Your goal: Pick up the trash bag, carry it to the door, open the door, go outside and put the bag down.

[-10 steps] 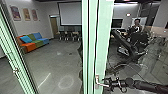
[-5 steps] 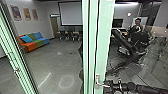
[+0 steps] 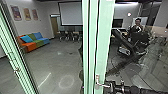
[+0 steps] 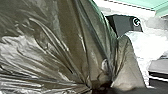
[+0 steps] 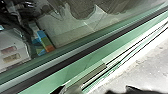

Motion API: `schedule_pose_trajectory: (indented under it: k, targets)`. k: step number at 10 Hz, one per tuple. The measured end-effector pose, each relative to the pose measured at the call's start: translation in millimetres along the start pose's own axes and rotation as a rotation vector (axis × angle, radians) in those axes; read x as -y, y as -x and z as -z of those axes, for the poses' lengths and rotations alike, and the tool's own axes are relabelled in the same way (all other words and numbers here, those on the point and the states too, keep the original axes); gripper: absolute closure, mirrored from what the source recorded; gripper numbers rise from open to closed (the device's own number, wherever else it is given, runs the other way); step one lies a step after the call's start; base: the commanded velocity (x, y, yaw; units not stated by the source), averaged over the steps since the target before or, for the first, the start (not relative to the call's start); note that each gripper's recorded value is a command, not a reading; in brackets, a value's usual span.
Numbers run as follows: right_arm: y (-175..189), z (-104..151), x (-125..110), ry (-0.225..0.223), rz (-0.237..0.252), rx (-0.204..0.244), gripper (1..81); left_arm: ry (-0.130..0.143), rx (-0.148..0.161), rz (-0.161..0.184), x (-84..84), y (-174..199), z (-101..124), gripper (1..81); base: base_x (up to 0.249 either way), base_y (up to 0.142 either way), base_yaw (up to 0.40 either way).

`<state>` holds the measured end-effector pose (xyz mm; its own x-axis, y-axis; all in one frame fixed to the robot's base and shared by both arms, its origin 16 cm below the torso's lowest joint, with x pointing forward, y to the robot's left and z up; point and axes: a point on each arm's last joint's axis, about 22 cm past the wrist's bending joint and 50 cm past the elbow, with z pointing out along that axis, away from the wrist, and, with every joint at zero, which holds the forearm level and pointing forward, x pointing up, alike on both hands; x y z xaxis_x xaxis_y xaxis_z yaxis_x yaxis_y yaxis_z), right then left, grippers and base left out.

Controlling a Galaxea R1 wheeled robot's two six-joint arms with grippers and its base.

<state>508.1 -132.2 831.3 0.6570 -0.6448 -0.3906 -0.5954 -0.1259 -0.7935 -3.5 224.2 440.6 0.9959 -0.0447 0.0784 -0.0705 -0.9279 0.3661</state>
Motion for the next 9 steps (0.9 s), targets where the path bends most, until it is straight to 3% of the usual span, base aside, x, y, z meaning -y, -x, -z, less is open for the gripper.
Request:
schedule_pose_trajectory:
  k: [1,2,3,4,5,6,7,8,9]
  targets:
    - [2,4,1,-0.016,0.0,-0.004,1.0,0.0,0.0,0.0,-0.1,0,0,81.1,0.0,0.0,0.0]
    - [14,21,-15,0.028,0.042,0.037,1.0,0.0,0.001,0.0,0.0,0,0,81.1,0.0,0.0,0.0]
    - [21,34,-14,-0.007,0.01,0.032,1.0,0.002,-0.003,-0.001,-2.0,-3,-1,81.1,0.0,0.0,0.0]
    - [24,56,-20,0.016,0.035,0.045,1.0,0.005,-0.003,-0.001,-4.4,-2,-2,81.1,0.0,0.0,0.0]
    - [35,84,-67,0.146,0.035,0.099,1.0,0.006,-0.004,-0.001,-5.2,-3,-2,81.1,0.0,0.0,0.0]
    - [44,104,-105,0.218,0.007,0.122,1.0,0.006,-0.004,-0.001,-4.9,-3,-2,81.1,0.0,0.0,0.0]
    - [55,104,-82,0.189,0.047,0.143,1.0,0.006,-0.006,-0.002,-5.3,-3,-2,81.1,0.0,0.0,0.0]
    - [59,98,-40,0.124,0.105,0.148,1.0,0.005,-0.002,-0.001,-4.9,-1,-2,81.1,0.0,0.0,0.0]
    - [57,97,-23,0.102,0.128,0.143,1.0,0.005,-0.002,-0.001,-4.9,-1,-2,81.1,0.0,0.0,0.0]
